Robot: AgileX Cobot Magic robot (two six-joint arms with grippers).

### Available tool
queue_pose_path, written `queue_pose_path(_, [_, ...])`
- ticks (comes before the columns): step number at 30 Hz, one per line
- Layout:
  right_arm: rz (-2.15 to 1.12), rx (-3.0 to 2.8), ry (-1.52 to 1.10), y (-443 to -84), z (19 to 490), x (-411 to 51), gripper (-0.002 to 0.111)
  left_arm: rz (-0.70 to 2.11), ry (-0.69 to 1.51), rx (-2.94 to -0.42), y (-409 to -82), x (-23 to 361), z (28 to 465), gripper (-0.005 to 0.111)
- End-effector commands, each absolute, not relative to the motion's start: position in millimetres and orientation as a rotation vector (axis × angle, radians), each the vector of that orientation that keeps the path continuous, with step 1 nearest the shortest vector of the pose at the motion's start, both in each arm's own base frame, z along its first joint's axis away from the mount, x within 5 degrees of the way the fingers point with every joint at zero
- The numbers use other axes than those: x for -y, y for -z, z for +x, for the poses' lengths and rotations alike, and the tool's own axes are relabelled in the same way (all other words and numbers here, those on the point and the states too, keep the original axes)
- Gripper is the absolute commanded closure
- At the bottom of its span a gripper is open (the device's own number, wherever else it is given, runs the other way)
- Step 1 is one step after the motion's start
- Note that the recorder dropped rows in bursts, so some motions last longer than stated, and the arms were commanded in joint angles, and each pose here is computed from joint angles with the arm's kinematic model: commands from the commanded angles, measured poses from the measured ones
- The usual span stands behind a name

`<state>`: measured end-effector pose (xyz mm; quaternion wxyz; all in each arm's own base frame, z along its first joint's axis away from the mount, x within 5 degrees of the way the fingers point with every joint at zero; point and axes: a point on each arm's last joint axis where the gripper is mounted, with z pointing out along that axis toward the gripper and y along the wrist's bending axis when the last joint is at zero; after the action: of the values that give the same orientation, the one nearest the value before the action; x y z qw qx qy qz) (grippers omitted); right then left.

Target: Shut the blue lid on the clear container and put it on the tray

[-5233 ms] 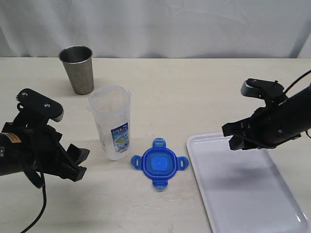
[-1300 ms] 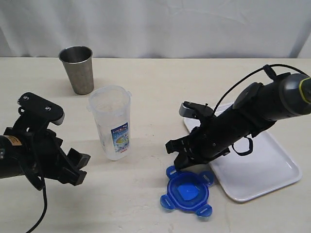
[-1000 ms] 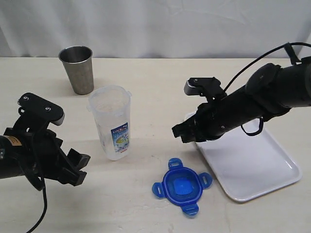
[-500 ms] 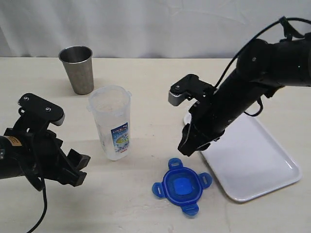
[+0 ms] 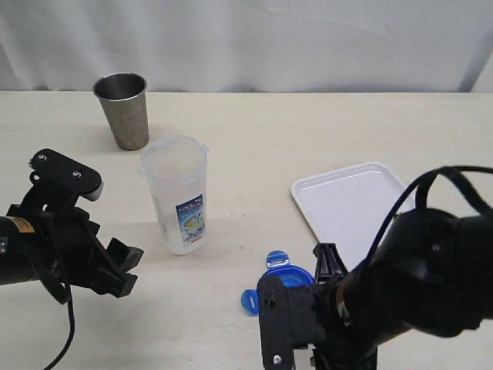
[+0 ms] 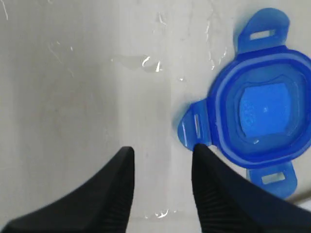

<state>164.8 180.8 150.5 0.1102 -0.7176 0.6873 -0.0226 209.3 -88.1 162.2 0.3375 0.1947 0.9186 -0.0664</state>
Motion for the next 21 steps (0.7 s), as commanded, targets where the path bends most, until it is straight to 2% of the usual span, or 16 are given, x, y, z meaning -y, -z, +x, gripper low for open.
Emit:
queue_pose_path(1, [-2.105,-1.967,0.112,-131.8,163.4,-182.8,0.070,0.498,0.175,-2.393,-162.9,87.2,208.5,0.040])
queue_pose_path(10, [-2.051,-1.973,0.089,-115.0,170.4,-192.5,0.070,0.497,0.174,-2.391,-163.0,87.1,208.7,0.040])
queue_pose_path(21, [-1.968,-2.001,0.215,-115.8,178.6,-188.5,0.070,0.497,0.174,-2.391,-163.0,87.1,208.7,0.040])
